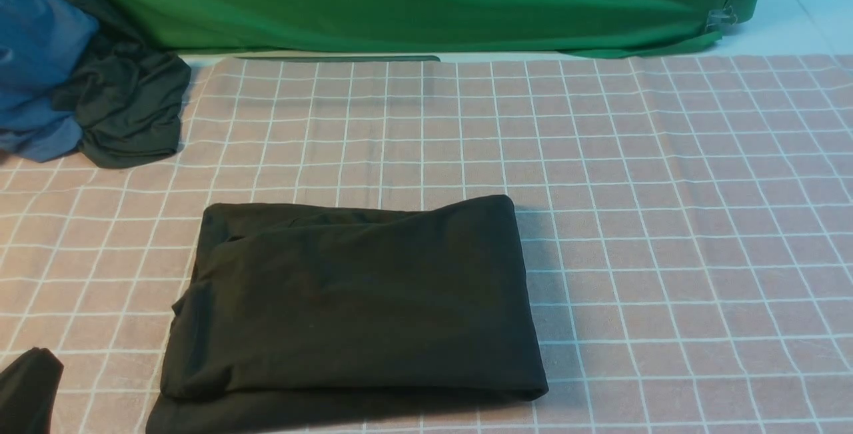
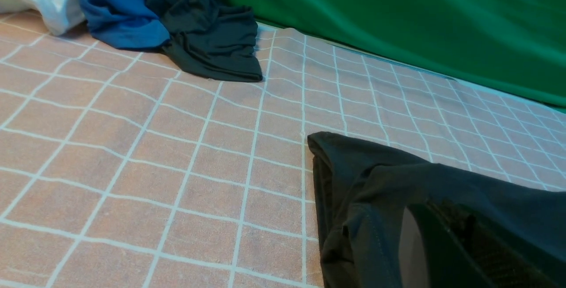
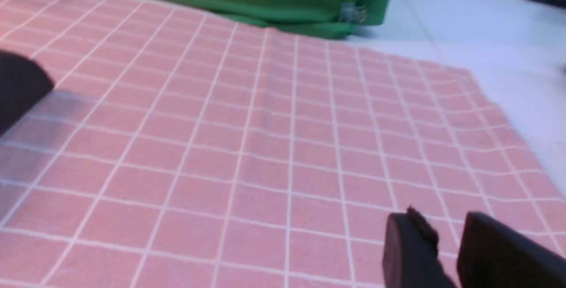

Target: Fold a long-sleeved shirt over a pink coffee tablecloth.

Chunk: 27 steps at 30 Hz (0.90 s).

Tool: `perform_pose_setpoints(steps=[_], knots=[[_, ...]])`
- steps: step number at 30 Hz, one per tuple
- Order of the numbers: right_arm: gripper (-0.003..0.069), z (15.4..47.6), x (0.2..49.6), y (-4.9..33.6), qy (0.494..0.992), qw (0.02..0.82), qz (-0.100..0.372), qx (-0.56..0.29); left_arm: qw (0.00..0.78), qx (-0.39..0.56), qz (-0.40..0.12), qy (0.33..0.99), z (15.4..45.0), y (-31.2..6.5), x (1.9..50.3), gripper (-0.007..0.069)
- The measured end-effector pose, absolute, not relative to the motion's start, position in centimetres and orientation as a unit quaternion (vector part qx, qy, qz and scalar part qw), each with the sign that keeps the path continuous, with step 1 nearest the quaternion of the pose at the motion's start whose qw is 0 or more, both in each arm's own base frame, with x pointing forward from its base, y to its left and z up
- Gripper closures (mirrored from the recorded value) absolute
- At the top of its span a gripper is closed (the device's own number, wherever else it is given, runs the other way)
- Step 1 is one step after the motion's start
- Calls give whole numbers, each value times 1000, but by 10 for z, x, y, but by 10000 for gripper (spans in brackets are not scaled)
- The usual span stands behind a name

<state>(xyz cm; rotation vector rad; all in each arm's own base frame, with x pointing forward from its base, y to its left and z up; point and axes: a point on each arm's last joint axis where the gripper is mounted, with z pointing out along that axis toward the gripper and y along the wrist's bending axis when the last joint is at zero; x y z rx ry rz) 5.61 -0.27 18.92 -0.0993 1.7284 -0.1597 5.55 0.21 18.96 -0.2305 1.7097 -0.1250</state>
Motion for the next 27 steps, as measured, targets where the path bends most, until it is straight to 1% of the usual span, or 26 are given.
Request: perform_pose_setpoints(steps=[9,14,27], knots=[[424,188,55,-3,763,643,-64,-36,648,-97,-49,753,189,2,55,610],[423,188,55,-3,763,643,-63,-35,649,-92,-41,754,189,3,55,610],[422,188,55,-3,763,643,-63,-35,649,-91,-41,754,189,3,55,610]])
